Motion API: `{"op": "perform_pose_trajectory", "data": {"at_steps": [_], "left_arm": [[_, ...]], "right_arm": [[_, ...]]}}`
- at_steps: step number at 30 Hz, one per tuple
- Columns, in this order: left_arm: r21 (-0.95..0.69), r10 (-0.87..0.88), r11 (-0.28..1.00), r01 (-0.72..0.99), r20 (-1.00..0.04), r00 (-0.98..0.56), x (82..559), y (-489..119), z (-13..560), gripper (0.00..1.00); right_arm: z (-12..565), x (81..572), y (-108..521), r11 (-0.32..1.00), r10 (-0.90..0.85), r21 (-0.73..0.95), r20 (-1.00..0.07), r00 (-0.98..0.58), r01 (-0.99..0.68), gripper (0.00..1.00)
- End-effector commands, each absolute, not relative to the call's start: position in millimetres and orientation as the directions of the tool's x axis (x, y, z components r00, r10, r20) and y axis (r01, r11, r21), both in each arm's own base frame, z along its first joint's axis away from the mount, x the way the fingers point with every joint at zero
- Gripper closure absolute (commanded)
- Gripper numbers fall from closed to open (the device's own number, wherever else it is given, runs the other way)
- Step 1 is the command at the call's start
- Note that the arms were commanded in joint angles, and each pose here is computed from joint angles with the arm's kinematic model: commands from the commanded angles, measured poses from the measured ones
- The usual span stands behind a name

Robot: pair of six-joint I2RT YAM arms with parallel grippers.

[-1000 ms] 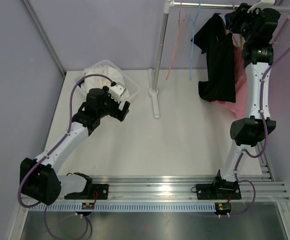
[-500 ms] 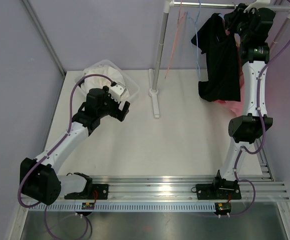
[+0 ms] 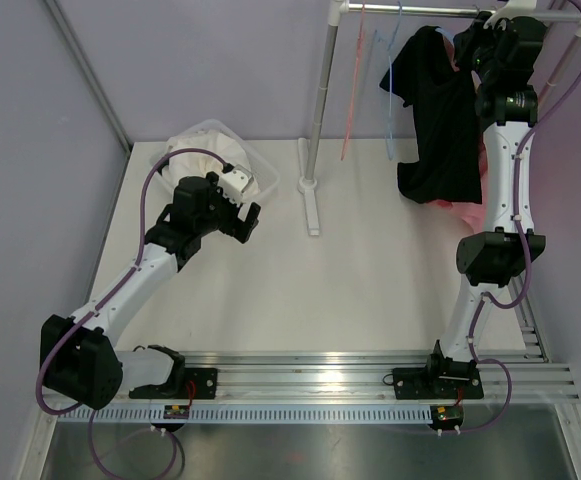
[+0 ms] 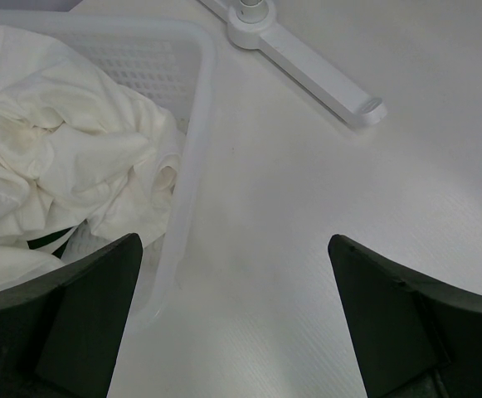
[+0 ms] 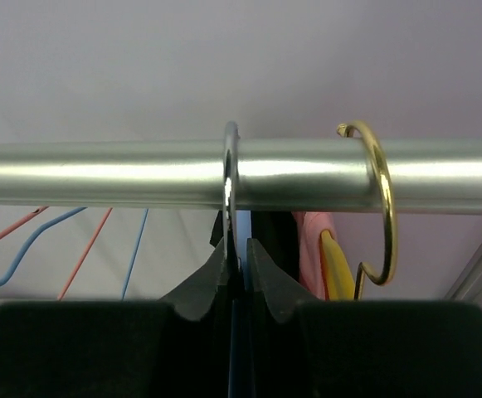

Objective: Remove the t-shirt from the hanger
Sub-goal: Grab a hanger with a tshirt on it with the right arm

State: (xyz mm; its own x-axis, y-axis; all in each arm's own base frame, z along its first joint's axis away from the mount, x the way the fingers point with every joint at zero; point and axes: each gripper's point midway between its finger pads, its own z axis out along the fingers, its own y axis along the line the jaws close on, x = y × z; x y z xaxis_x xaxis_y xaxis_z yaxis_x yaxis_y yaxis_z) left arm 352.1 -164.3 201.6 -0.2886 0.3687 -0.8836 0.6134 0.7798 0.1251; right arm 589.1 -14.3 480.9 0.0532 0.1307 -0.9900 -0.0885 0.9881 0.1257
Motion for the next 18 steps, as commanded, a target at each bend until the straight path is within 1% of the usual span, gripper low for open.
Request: {"op": "perform_pose_trajectory", "data": {"at_steps": [1,2,3,4,5,10,18], "left_arm": [[0.157,0.363,0.779,0.607,-0.902,-0.232,361.0,-167.9,221.2,0.01],[0.158,0.364,0.778,0.607,-0.902,-0.232,361.1,-167.8,221.2,0.01],[0.159,0.364,0.779,0.606,-0.902,-0.232,361.2,-167.6,221.2,0.01],[0.158,0.365,0.779,0.606,-0.901,-0.233,361.0,-167.5,220.9,0.01],[0.158,0.365,0.779,0.607,-0.901,-0.234,360.8,-167.4,220.5,0.01],[0.158,0.364,0.78,0.605,-0.902,-0.234,361.1,-167.3,221.6,0.01],[0.154,0.37,0.773,0.616,-0.898,-0.24,359.8,-168.6,219.2,0.01]], "right_arm": [[520.1,568.6,-12.4,0.992,0.112,0.101,-0.984,0.136,-0.082,0.85],[519.2,569.2,-12.1,0.991,0.113,0.103,-0.984,0.134,-0.083,0.9],[519.6,569.2,-12.9,0.991,0.115,0.104,-0.984,0.136,-0.082,0.91],[521.1,569.2,-11.7,0.991,0.117,0.106,-0.983,0.141,-0.086,0.97],[522.4,568.5,-10.7,0.99,0.12,0.108,-0.982,0.143,-0.091,1.0],[540.3,563.9,-0.6,0.981,0.154,0.126,-0.967,0.202,-0.145,1.0],[575.1,547.2,36.8,0.963,0.194,0.128,-0.939,0.283,-0.237,1.0]]}}
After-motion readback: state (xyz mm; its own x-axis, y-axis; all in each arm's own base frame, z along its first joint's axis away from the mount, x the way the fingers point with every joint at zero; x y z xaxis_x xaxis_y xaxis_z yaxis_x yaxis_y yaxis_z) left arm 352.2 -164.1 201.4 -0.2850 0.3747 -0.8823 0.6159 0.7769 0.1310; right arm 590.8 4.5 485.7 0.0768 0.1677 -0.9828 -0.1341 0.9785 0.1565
